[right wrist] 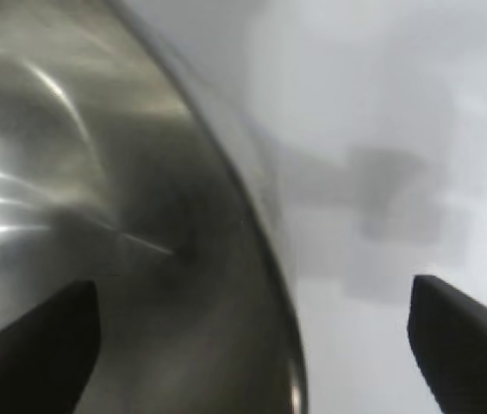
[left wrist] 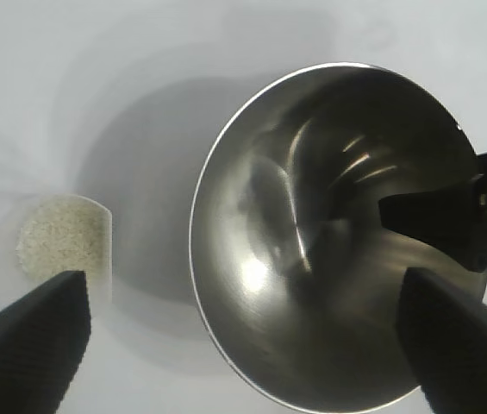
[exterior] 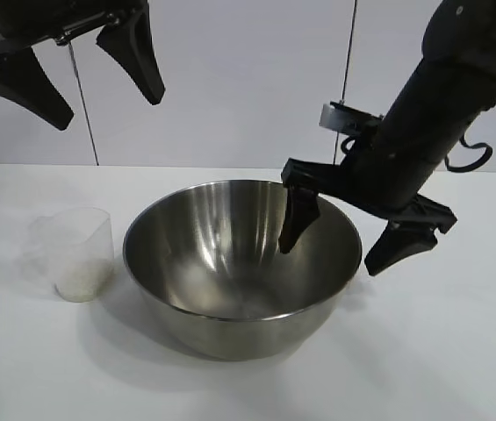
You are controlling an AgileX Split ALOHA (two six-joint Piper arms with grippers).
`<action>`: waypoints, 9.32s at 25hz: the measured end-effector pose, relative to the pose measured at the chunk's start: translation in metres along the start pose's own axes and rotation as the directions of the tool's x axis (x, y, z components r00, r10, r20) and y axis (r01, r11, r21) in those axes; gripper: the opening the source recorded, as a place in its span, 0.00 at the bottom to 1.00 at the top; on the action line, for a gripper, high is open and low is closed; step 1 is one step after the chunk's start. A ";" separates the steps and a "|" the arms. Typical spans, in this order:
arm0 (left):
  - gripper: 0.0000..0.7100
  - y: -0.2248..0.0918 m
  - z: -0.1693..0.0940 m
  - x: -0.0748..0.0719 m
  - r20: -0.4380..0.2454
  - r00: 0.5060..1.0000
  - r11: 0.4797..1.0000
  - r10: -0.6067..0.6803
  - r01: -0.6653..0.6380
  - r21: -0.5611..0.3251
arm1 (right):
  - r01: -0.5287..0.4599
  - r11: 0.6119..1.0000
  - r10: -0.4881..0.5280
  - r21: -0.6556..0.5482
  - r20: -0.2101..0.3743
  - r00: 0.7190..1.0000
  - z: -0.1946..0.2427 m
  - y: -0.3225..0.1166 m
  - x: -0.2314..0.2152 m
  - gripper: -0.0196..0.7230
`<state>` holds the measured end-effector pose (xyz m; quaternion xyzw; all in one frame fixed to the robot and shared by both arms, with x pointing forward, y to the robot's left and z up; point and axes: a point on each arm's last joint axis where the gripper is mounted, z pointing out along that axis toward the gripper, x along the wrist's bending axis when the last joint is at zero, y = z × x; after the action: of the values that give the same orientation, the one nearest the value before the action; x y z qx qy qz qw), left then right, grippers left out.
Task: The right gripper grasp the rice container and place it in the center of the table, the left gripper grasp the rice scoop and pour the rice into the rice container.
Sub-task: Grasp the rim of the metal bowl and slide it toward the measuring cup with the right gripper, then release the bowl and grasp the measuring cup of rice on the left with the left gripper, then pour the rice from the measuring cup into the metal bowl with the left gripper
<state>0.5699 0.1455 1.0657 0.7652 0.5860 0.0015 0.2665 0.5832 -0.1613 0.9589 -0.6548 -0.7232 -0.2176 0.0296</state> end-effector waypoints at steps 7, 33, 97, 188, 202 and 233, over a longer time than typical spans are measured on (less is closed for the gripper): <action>0.98 -0.001 0.000 0.000 0.000 1.000 1.000 0.024 -0.024 0.008 | -0.042 0.998 0.041 -0.054 -0.029 0.999 -0.056 0.015 -0.011 0.96; 0.93 -0.088 -0.035 0.039 -0.317 0.943 0.591 0.103 -0.314 -0.743 | -0.041 0.997 0.039 -0.071 -0.032 0.999 -0.083 0.012 -0.021 0.96; 0.93 -0.173 0.141 0.142 -0.528 0.847 0.770 0.064 -0.379 -0.514 | -0.037 0.998 0.035 -0.045 -0.034 0.999 -0.083 0.010 -0.020 0.96; 0.02 -0.070 0.102 -0.035 -0.603 -0.339 -0.413 0.722 -0.910 0.017 | -0.030 0.999 0.029 -0.044 -0.021 0.999 -0.083 0.010 -0.022 0.96; 0.02 -0.067 0.113 -0.045 -0.588 -0.730 -0.763 0.349 -0.585 0.274 | -0.033 0.999 0.032 -0.017 -0.029 0.999 -0.083 0.007 -0.021 0.96; 0.02 -0.063 0.116 -0.050 -0.381 -0.923 -0.909 0.062 -0.209 0.361 | 0.013 1.000 -0.012 0.011 -0.022 1.000 -0.082 0.005 -0.021 0.96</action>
<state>0.5340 0.0646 0.9559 0.5672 -0.6395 0.5175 0.0396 0.5707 -0.2102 1.0277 -0.6476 -0.7281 -0.2211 0.0400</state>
